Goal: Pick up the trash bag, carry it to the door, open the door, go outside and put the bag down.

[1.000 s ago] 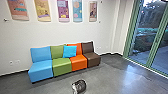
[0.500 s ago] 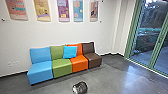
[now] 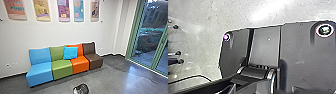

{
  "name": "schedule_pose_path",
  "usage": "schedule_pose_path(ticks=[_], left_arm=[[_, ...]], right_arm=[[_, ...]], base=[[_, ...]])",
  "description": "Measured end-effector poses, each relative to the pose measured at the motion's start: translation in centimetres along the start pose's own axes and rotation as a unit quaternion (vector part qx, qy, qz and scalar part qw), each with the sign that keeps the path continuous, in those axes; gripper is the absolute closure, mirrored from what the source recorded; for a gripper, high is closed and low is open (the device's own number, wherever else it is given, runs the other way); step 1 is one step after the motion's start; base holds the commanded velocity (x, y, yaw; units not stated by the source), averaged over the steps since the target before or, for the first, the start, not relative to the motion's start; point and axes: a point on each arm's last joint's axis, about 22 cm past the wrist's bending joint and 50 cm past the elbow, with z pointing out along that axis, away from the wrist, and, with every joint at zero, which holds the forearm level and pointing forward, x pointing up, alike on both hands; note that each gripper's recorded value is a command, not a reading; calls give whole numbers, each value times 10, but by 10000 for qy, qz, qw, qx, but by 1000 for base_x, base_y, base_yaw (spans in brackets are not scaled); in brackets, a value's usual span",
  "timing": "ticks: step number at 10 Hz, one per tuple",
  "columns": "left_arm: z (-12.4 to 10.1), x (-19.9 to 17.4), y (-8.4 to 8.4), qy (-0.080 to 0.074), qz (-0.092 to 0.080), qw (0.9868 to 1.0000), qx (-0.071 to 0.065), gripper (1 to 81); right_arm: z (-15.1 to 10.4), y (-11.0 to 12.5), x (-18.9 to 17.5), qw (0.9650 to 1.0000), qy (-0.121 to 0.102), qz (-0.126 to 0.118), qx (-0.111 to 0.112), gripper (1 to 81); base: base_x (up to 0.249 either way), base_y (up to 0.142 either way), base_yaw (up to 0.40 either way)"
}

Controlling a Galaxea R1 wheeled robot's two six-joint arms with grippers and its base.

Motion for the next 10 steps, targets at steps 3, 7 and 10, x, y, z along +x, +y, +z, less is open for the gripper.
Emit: schedule_pose_path(ticks=[3, 7, 10], left_arm=[[0, 0, 0, 0, 0, 10000, 0, 10], [0, -2, 0, -5, -3, 10000, 0, 10], [0, 0, 0, 4, -1, 10000, -1, 10]], right_arm=[[0, 0, 0, 10000, 0, 0, 1, 10], [0, 0, 1, 10000, 8, -6, 0, 10], [0, 0, 2, 10000, 11, -5, 3, 10]], base=[[134, 20, 0], [134, 0, 0], [125, 0, 0]])
